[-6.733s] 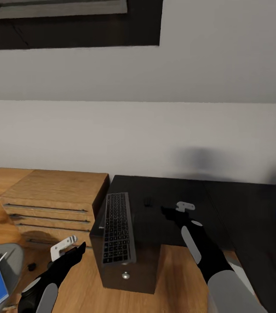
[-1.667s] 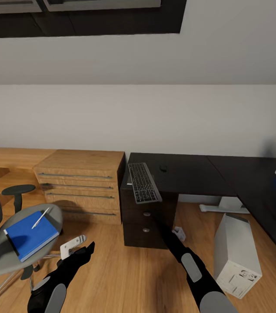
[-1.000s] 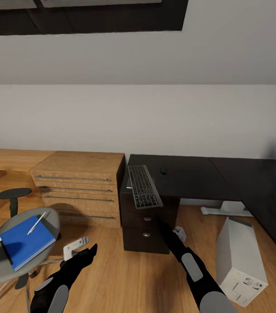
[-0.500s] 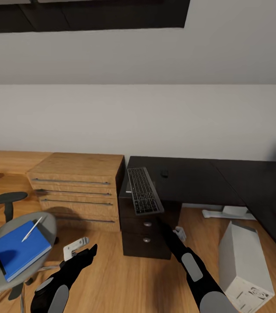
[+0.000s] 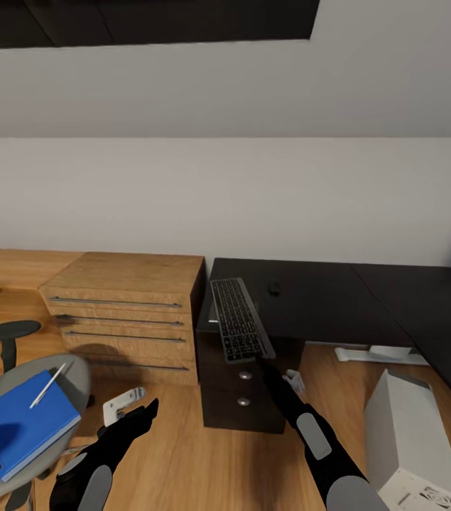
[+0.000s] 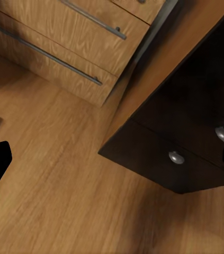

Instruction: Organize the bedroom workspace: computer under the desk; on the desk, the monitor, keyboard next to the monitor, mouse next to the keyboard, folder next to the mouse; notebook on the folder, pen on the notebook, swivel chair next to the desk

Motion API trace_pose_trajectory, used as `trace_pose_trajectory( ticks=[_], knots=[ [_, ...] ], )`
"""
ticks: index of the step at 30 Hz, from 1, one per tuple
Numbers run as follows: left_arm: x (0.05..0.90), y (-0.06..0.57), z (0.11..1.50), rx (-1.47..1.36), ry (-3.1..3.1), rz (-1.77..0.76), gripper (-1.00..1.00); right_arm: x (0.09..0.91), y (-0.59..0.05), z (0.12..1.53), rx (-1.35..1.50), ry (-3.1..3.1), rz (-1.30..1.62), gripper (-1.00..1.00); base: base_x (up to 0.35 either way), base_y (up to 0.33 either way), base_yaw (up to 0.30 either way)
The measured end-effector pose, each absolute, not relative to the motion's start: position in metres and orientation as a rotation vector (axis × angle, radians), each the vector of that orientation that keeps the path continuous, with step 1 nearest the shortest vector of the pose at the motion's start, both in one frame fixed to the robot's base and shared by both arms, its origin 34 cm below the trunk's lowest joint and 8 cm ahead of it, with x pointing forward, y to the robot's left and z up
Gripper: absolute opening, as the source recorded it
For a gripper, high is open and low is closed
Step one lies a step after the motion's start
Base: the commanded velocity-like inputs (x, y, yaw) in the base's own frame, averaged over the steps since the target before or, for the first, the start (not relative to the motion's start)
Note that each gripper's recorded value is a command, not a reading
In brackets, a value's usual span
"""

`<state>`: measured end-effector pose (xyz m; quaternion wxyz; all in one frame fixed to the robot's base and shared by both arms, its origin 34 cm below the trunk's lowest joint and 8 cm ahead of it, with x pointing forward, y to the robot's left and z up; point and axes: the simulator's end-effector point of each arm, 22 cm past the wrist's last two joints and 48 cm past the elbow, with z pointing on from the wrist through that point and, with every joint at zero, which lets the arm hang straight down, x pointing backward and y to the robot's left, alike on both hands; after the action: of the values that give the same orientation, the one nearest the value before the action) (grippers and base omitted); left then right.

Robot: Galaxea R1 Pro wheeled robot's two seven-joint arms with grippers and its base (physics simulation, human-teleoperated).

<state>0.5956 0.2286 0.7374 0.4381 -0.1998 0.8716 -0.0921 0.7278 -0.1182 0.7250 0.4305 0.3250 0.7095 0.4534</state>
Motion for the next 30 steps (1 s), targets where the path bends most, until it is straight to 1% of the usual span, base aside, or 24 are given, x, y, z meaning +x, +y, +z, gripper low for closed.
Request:
trace_pose_trajectory(
  ticks=[9,30],
  knots=[
    [0.5955,0.2287,0.7371,-0.497,2.167,-0.23,1.0,0.7277,-0.1183,0.7248,0.811,1.77,1.131,1.0,0.108,0.08,0.0],
    [0.5956,0.2289,0.7368,-0.498,2.167,-0.228,1.0,0.728,-0.1181,0.7251,0.811,1.77,1.132,1.0,0.01,0.007,0.0]
  ],
)
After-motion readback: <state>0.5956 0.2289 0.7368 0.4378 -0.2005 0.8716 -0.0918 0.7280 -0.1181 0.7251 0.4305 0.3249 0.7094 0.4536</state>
